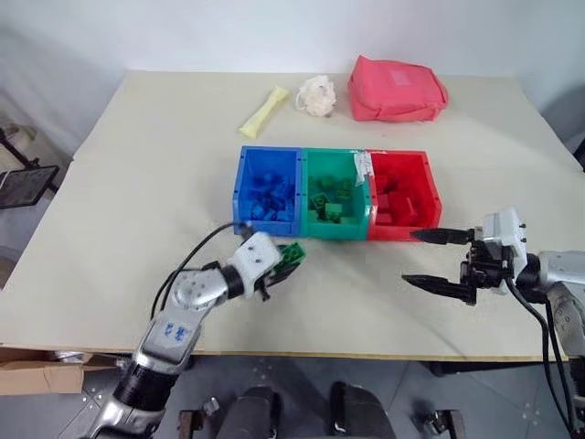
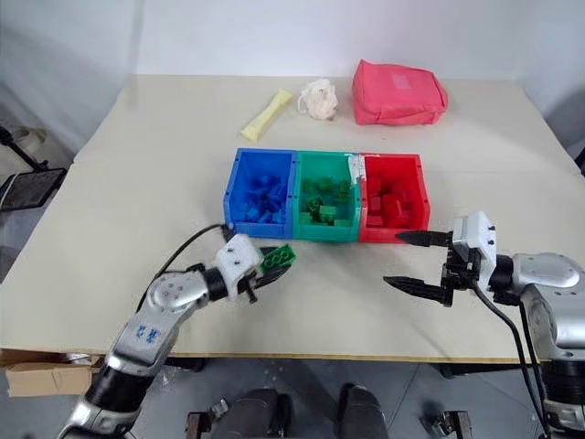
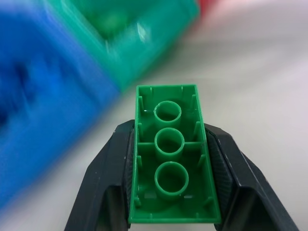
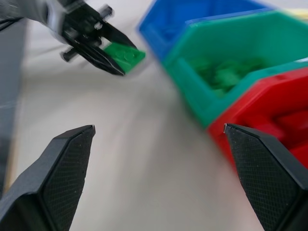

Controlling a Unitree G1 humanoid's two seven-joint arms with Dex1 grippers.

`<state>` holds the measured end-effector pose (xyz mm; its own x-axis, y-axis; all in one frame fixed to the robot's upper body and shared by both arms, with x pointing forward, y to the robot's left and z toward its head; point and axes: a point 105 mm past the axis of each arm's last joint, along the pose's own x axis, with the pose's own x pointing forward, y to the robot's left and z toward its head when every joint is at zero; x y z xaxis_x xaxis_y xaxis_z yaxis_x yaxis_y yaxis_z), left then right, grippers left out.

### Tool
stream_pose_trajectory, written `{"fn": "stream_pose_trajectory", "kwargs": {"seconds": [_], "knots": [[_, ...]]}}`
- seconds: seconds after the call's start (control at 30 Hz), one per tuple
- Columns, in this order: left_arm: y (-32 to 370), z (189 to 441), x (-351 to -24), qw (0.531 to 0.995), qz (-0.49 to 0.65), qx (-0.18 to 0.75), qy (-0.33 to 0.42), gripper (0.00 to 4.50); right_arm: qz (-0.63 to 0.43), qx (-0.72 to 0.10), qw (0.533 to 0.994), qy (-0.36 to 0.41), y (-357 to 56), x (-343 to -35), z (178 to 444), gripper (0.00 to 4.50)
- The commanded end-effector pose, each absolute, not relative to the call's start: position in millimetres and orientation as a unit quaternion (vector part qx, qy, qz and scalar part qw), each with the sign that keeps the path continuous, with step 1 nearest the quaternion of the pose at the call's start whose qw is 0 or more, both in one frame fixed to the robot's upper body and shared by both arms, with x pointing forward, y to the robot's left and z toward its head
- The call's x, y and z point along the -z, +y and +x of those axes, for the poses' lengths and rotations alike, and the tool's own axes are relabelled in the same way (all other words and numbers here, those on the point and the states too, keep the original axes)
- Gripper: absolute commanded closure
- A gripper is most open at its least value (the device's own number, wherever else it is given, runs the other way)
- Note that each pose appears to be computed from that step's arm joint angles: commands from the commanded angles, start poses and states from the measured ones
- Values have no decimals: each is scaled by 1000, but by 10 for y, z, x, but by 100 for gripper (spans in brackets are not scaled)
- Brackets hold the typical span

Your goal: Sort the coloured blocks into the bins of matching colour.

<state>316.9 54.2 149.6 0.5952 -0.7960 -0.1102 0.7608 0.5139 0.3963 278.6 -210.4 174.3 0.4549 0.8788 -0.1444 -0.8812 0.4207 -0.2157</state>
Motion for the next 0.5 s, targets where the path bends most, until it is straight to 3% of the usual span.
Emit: {"fn": "stream_pose_trajectory", "kwargs": {"seconds": [0.03, 0.2, 0.4, 0.5], "knots": [[364, 3199, -1772, 858, 204, 462, -89, 298, -137, -489, 861, -29, -2113, -1890, 2762, 0], [196, 3367, -1967, 852, 204, 468, -114, 298, -130, -454, 880, -52, -2101, -1962, 2716, 0], [-130, 3841, -2123, 851, 217, 459, -135, 298, -131, -394, 907, -70, -2083, -2000, 2690, 0], [-166, 3978, -2111, 854, 219, 456, -118, 202, -130, -389, 909, -75, -2057, -2012, 2661, 0]]}}
